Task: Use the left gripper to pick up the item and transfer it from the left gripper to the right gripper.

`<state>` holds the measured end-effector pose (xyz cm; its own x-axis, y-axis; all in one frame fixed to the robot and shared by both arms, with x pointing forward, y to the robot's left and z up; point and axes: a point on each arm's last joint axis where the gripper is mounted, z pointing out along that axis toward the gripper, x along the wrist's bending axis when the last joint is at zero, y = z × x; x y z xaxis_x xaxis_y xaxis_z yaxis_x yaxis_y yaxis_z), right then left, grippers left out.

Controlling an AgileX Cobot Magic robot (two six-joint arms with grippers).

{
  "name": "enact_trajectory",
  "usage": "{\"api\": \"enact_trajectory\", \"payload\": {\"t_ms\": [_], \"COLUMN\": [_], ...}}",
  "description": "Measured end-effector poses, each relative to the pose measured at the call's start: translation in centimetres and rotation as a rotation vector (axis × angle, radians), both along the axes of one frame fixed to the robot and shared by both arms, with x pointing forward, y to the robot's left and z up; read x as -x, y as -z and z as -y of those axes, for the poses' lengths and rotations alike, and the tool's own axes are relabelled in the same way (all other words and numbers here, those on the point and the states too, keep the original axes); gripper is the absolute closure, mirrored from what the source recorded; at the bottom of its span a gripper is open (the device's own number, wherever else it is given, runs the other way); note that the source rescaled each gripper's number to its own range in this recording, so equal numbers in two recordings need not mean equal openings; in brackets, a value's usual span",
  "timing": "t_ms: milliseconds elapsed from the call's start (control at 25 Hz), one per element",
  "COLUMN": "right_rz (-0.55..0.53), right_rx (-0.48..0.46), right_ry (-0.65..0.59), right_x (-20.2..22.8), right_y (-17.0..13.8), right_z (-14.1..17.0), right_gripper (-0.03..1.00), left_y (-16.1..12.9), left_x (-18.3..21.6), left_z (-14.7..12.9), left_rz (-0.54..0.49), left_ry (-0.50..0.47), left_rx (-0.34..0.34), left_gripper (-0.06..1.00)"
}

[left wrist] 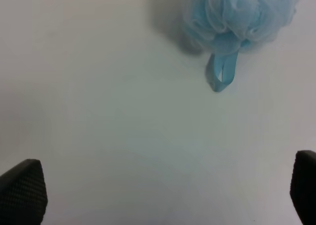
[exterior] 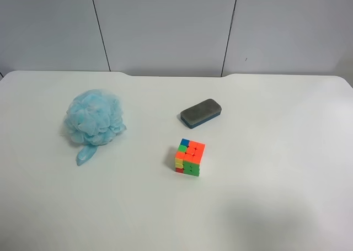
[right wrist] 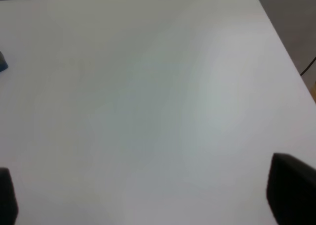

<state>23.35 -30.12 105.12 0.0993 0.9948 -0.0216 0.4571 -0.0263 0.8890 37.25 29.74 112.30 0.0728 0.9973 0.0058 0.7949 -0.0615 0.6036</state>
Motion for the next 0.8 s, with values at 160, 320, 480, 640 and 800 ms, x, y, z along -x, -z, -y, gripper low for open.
{"api": "enact_trajectory", "payload": {"t_ms": [160, 320, 480, 640, 800], "right_rz": [0.000, 0.000, 0.000, 0.000, 0.000], "right_rx": [0.000, 0.000, 0.000, 0.000, 0.000], "right_ry": [0.000, 0.000, 0.000, 0.000, 0.000], "right_x": [0.0, 0.0, 0.0, 0.0, 0.0], "right_y": [0.0, 0.0, 0.0, 0.0, 0.0], "right_z": [0.0, 0.0, 0.0, 0.0, 0.0], "right_gripper": [-0.03, -0.03, -0.03, -0.03, -0.03], "left_y": [0.6, 1.8, 3.5, 5.1, 6.3], "left_x": [-3.7, -7.1, -9.9, -12.1, -14.2], "left_z": [0.8, 1.7, 2.9, 4.2, 5.6], "left_rz": [-0.080, -0.139, -0.180, -0.208, -0.238], "left_ry": [0.034, 0.056, 0.065, 0.075, 0.095], "left_rx": [-0.014, -0.013, -0.006, -0.003, -0.002], "left_gripper": [-0.06, -0.06, -0.06, -0.06, -0.06]}}
